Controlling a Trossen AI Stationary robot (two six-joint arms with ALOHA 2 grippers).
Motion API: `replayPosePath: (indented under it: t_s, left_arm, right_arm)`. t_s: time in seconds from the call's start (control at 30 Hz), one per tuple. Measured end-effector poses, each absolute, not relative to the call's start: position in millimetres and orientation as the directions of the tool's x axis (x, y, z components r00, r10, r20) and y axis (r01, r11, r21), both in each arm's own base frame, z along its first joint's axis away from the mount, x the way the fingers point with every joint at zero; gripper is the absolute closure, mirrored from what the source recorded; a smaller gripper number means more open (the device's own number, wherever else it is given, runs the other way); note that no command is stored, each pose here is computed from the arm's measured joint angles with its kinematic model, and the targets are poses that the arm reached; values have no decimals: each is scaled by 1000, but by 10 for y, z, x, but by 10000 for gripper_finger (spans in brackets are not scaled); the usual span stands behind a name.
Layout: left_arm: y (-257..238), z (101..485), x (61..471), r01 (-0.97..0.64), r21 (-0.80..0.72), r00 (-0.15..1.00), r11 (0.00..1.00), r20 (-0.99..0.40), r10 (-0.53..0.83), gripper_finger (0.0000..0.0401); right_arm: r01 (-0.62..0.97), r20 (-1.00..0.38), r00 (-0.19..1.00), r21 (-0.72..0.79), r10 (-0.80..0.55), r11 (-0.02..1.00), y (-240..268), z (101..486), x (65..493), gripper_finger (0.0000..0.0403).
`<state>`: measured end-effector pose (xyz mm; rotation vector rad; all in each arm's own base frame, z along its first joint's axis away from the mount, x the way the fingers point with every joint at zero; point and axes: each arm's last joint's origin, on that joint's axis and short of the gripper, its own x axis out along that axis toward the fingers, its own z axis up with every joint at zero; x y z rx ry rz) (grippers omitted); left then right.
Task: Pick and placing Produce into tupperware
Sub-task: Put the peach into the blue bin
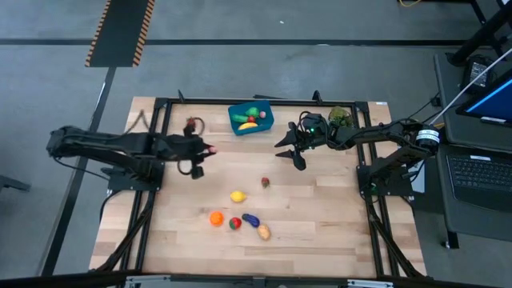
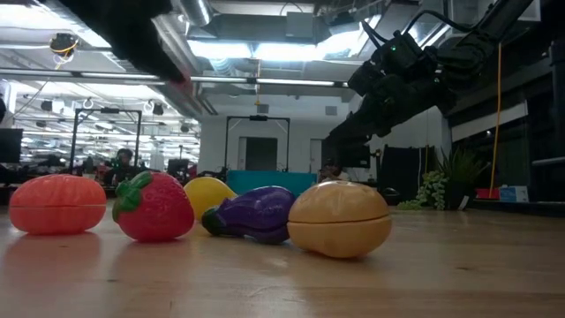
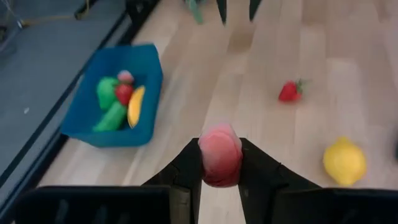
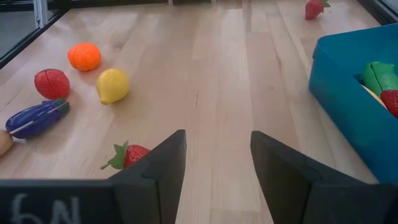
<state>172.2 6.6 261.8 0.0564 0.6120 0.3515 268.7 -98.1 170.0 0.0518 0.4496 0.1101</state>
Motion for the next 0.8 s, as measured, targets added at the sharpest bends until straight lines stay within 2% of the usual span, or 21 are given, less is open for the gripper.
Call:
replayPosePath:
  t_s: [0.13,0.3,0.47,0.57,0.8]
  left_arm:
    - [71,2644,1526,-320,126,807,939,-483,340,332]
    - [71,2483,1360,-320,80,871,944,-369,326,332]
    - [48,2271,1300,-241,38,951,970,-193,243,333]
    - [48,2159,1263,-238,28,959,971,-153,239,333]
    - [10,1951,1257,-105,42,994,994,-41,106,333]
  right_arm:
    - [-95,-430,895,74,118,993,-981,1700,2688,220]
    - [-96,-429,895,71,118,993,-981,1702,2688,220]
    - [-96,-427,897,70,117,993,-982,1704,2689,220]
    - [-96,-427,897,71,117,993,-981,1704,2690,220]
    - [-96,-427,897,70,117,993,-981,1704,2690,220]
